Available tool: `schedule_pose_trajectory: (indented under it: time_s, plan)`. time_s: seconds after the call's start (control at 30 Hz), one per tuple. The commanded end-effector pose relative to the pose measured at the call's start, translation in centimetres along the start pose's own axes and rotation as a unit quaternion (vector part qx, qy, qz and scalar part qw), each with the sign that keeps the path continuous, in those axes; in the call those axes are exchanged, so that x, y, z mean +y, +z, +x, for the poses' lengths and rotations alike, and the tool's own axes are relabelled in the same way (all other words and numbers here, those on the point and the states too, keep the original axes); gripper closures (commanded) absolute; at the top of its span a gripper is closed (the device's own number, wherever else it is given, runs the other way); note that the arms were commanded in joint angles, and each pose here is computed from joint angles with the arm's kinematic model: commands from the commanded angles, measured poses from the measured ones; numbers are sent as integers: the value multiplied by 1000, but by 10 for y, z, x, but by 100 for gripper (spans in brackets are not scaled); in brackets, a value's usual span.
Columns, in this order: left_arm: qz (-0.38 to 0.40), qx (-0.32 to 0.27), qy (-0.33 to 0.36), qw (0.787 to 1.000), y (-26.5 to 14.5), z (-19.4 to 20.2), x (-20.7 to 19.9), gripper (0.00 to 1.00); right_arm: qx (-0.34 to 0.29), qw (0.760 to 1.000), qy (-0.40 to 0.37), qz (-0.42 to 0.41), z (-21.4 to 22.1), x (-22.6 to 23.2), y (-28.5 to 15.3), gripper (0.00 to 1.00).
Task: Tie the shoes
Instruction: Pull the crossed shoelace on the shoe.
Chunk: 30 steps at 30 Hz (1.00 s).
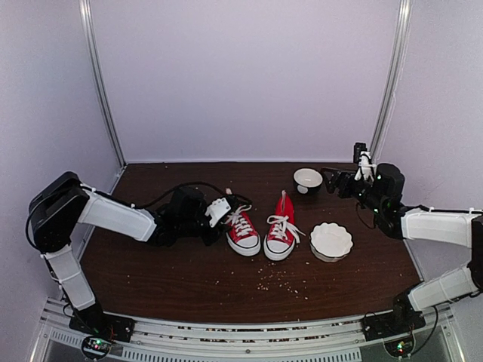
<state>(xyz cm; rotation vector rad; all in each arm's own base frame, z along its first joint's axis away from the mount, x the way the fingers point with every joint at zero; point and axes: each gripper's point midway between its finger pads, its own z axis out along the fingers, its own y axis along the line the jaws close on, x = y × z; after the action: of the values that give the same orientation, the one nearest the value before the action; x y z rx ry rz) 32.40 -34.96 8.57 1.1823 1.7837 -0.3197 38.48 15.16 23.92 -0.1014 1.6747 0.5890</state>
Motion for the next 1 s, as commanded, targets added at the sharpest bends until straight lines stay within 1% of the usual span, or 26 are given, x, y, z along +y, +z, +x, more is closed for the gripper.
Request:
schedule_pose_trajectory:
  time_s: [0.0,0.17,0.33,0.53,0.73,0.97]
  plan:
    - [14,-4,11,1000,13,-18,1,64,5,1000,1,-10,-4,2,5,8]
    - [26,25,2,999,26,-12,0,62,15,1000,4,-15,-1,4,8,8]
    - [17,50,-12,999,26,0,1,69,18,1000,4,-23,-1,7,9,9]
    - [19,60,-37,997,23,10,-2,64,25,999,8,-27,2,8,11,8]
    - [13,57,-39,998,28,9,1,71,30,999,12,-37,2,12,12,9]
    - [2,68,-48,997,31,15,8,78,35,998,14,-42,3,13,11,9]
